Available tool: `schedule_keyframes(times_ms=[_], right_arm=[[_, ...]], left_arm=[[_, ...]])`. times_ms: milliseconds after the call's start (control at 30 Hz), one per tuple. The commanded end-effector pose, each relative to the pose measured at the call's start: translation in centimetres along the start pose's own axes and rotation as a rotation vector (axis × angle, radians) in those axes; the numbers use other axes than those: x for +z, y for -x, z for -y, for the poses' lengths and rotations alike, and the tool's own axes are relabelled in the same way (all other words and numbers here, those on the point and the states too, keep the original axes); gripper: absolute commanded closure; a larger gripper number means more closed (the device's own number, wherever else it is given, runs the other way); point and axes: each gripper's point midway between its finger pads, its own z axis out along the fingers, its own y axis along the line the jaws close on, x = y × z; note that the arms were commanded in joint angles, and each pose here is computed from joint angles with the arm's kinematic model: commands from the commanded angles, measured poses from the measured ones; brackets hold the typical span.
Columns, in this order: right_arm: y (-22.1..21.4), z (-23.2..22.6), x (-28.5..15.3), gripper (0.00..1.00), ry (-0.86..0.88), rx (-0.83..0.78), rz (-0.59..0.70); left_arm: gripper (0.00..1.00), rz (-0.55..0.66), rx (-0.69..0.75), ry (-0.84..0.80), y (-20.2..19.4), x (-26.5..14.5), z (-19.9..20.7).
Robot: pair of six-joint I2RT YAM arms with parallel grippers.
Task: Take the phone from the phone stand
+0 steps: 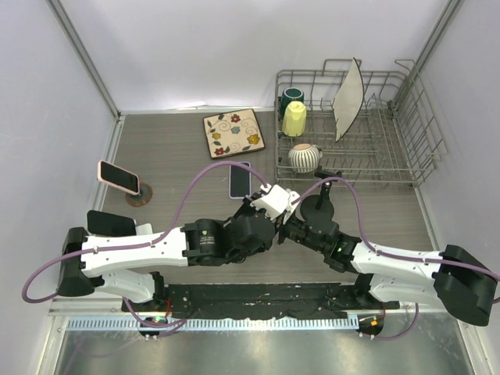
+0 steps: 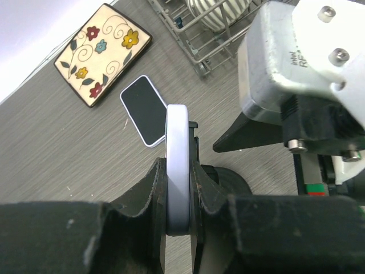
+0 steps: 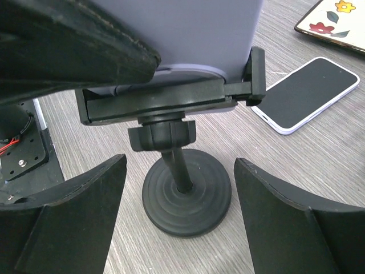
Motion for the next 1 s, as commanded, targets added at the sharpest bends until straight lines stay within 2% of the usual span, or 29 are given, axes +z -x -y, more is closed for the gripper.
schedule_keyframes(times_ms=[0,233,333,367,533,567,667,833,967], right_arm=[[4.3,-0.3,1.1,0.20,0.008,-0.021,0.139],[4.2,-0.3,1.6,0.34,0.005,-0.024,0.145],[4.5,0.4,1.7,0.44,-0.035,-0.024,0.160],[4.6,0.5,1.7,0.51,-0.036,-0.025,0.163],[4.7,0.7,1.8,0.70,-0.050,-0.027,0.165],[4.7,1.1,1.7,0.81,-0.070,-0.027,0.166],[4.6,2.0,1.5,1.00,-0.118,-0.022,0.172],[3.9,3.3,1.1,0.99,-0.188,-0.022,0.150],[2.6,3.6,0.6,0.99,-0.198,-0.021,0.122]], left_arm=[[1.00,0.069,-0.148,-0.056,2.4,-0.5,0.8],[1.00,0.068,-0.163,-0.086,2.4,-0.8,1.0],[1.00,0.067,-0.169,-0.103,2.3,-1.0,1.2],[1.00,0.067,-0.169,-0.106,2.3,-1.0,1.2],[1.00,0.069,-0.173,-0.114,2.3,-1.2,1.1],[1.00,0.068,-0.171,-0.117,2.2,-1.2,1.1],[1.00,0.064,-0.169,-0.127,2.2,-1.3,1.2],[1.00,0.055,-0.155,-0.092,1.6,-1.4,0.4],[1.00,0.053,-0.143,0.059,1.1,-1.4,-2.5]])
